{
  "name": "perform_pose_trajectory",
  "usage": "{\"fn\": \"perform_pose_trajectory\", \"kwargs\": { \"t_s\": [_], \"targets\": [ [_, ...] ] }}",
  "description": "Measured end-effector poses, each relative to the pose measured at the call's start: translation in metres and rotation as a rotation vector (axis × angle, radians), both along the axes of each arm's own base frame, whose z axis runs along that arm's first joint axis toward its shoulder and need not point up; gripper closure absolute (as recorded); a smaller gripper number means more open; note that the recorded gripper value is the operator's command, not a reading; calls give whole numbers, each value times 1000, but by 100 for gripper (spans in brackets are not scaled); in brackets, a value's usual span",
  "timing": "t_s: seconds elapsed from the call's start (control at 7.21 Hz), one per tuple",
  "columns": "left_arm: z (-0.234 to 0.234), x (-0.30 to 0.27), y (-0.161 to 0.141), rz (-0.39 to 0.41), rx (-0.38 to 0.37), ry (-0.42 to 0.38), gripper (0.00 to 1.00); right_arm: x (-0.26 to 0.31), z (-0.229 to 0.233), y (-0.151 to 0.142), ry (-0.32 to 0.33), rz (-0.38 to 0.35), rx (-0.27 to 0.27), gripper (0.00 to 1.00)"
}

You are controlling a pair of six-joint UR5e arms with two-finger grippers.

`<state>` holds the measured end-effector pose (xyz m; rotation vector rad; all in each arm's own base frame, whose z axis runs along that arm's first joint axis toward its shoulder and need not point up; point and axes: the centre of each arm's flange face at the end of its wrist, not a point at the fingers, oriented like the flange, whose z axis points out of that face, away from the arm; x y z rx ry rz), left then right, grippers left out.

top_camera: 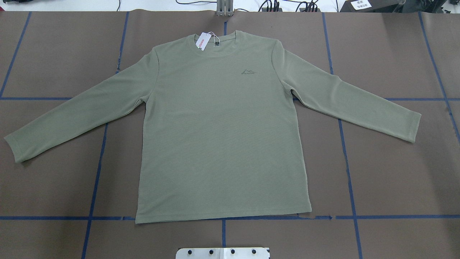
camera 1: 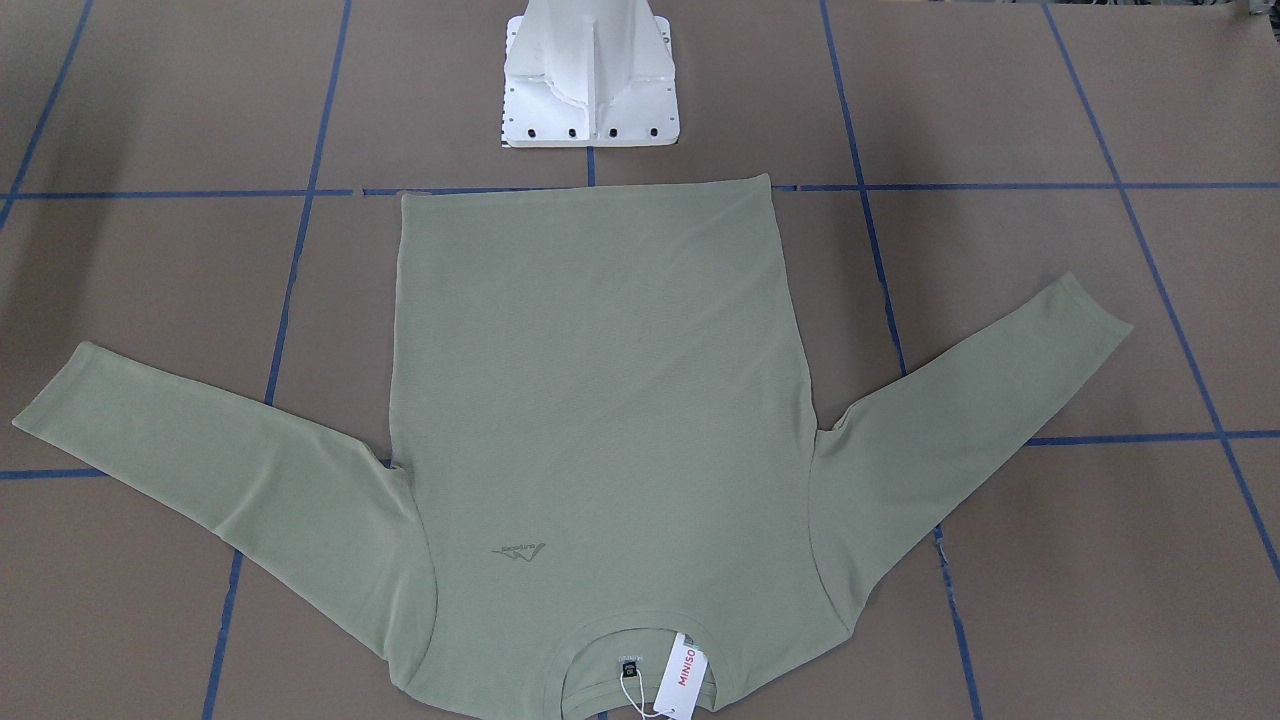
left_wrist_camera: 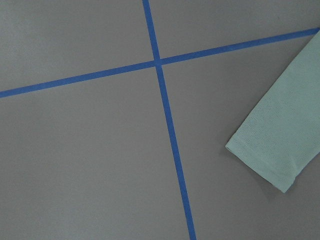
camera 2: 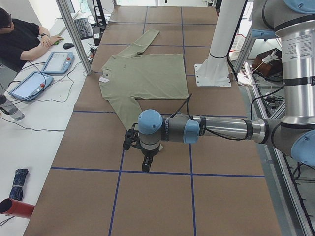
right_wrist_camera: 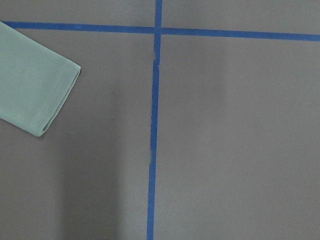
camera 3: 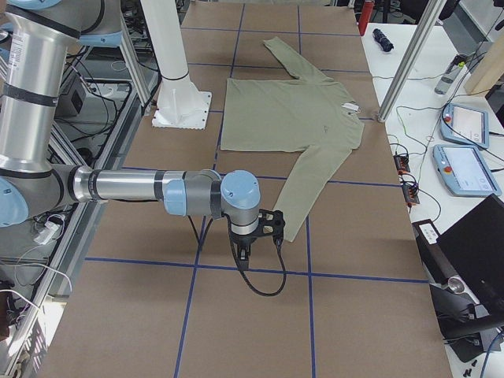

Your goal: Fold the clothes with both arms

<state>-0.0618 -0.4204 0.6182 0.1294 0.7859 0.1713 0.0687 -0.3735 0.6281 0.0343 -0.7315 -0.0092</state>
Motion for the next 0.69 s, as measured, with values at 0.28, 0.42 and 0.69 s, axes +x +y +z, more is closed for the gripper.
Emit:
{"fn": "perform_pose_trajectory", "kwargs": {
  "t_s": [0.28, 0.42, 0.69],
  "targets": [
    [-1, 0, 0, 3, 9, 1, 0, 0, -1, 0, 0, 0, 2, 0],
    [-3, 0, -1, 5, 16, 5, 0, 0, -2, -1, 0, 0, 5, 0],
    [-11, 0, -3, 5, 60, 5, 0, -1, -10, -6, -4, 1, 32, 0]
  ]
}}
